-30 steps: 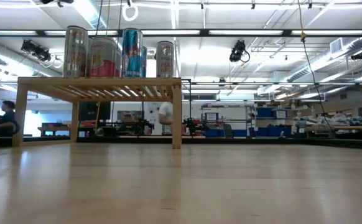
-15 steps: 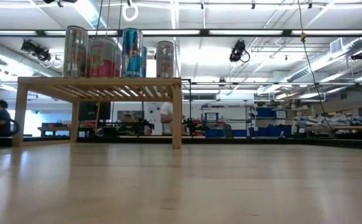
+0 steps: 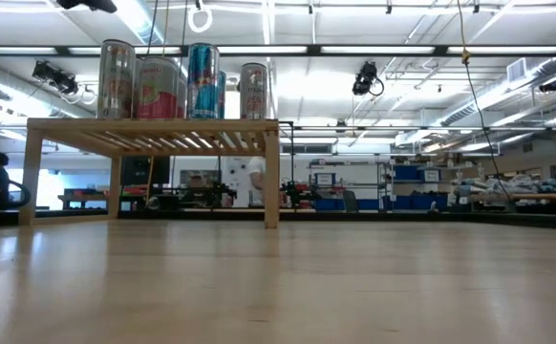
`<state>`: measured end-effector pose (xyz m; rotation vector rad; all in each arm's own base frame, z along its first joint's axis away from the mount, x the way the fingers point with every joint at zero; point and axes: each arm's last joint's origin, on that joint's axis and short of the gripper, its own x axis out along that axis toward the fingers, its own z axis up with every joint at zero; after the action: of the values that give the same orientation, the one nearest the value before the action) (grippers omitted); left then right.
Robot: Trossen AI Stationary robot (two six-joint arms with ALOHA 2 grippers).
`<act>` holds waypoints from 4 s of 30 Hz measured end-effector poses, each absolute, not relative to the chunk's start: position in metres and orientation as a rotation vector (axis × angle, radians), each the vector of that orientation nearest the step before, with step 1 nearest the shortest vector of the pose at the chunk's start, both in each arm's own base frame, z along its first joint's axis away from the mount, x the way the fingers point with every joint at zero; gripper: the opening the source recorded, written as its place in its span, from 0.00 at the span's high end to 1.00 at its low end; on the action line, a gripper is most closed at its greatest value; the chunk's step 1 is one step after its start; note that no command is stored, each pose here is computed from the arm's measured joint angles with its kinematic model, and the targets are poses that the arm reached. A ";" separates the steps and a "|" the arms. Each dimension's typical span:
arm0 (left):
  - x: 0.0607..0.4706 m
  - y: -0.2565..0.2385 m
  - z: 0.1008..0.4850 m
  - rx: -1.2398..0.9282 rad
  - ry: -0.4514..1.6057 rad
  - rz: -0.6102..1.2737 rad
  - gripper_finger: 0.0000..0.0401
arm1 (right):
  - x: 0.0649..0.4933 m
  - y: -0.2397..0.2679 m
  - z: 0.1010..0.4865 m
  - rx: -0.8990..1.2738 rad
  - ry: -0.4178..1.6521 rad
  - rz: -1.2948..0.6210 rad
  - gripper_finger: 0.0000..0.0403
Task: Place canned beverage on shelf
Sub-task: Put the white pink soda can on the shelf aligned with the other white pink soda can
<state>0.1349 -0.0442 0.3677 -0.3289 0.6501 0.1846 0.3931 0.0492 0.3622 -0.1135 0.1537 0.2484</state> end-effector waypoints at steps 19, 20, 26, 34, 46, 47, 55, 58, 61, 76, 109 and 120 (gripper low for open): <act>0.134 -0.056 0.347 -0.357 0.878 0.266 0.09 | 0.394 0.049 0.363 -0.113 0.143 0.248 0.03; 0.134 -0.058 0.346 -0.366 0.880 0.268 0.07 | 0.394 0.049 0.363 -0.114 0.142 0.248 0.03; 0.132 -0.069 0.341 -0.381 0.920 0.287 0.01 | 0.394 0.049 0.364 -0.114 0.135 0.247 0.03; 0.135 -0.099 0.330 -0.437 0.995 0.281 0.00 | 0.394 0.049 0.365 -0.114 0.119 0.247 0.03; 0.131 -0.147 0.310 -0.472 1.169 0.210 0.00 | 0.394 0.049 0.365 -0.114 0.119 0.246 0.03; 0.131 -0.151 0.309 -0.492 1.162 0.199 0.00 | 0.394 0.049 0.365 -0.114 0.119 0.247 0.03; 0.131 -0.169 0.311 -0.612 1.151 0.129 0.00 | 0.394 0.049 0.365 -0.114 0.119 0.246 0.03; 0.131 -0.176 0.305 -0.637 1.184 0.153 0.00 | 0.394 0.049 0.365 -0.113 0.119 0.246 0.03; 0.132 -0.187 0.298 -0.656 1.230 0.156 0.00 | 0.394 0.049 0.365 -0.114 0.119 0.246 0.03; 0.141 -0.212 0.286 -0.721 1.283 0.105 0.00 | 0.394 0.049 0.365 -0.113 0.120 0.247 0.03; 0.152 -0.223 0.262 -0.516 1.262 0.137 0.00 | 0.394 0.049 0.367 -0.113 0.104 0.246 0.03; 0.152 -0.223 0.262 -0.557 1.290 0.140 0.00 | 0.394 0.049 0.367 -0.113 0.104 0.246 0.03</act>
<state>0.1523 -0.2232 0.2619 -0.5571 1.2901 0.1403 0.3940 0.0493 0.3668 -0.1134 0.1037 0.2458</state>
